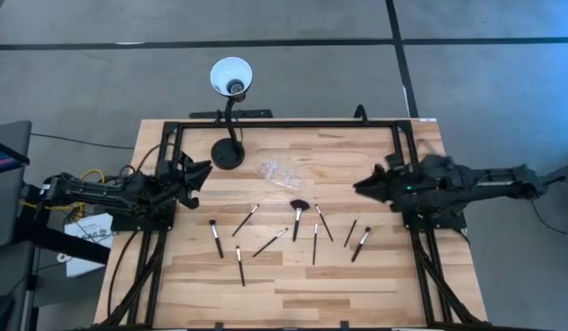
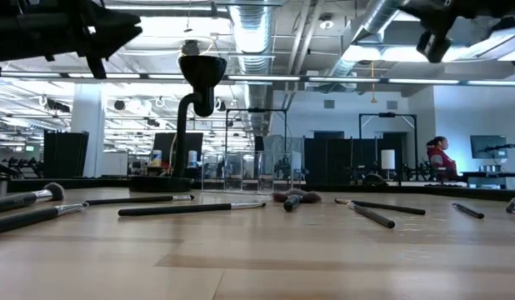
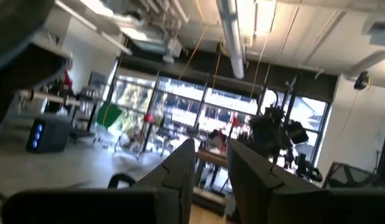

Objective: Sort items
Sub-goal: Put the right powder brush into the right section of the transparent organizer

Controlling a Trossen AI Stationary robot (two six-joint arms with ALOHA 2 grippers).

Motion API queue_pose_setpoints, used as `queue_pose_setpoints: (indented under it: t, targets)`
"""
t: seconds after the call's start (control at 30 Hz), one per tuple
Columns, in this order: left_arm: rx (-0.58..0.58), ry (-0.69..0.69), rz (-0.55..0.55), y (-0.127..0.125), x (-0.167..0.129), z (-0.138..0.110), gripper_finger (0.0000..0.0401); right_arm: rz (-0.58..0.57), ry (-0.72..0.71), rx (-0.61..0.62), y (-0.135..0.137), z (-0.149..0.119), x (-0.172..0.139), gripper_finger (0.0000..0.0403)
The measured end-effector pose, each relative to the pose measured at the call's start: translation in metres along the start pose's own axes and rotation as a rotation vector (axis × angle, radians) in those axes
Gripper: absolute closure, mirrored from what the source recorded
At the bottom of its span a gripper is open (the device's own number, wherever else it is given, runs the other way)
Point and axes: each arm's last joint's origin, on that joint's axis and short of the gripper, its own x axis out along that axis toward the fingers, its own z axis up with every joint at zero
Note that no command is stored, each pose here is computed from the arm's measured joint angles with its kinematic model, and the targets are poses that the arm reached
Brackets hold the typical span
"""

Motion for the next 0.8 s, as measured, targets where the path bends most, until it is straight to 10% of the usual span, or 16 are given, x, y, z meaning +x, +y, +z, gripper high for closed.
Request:
queue_pose_setpoints:
  t: [0.37,0.8]
  targets:
    - [-0.056,-0.001,-0.028,-0.01,0.017,0.017,0.0311,-0.422,0.55,0.469,0.0,-0.064,0.044,0.0278]
    - [0.086,0.263,-0.024,-0.033,0.069,0.004,0.0311,-0.812,0.695,0.681,-0.002,-0.111,0.042,0.0277]
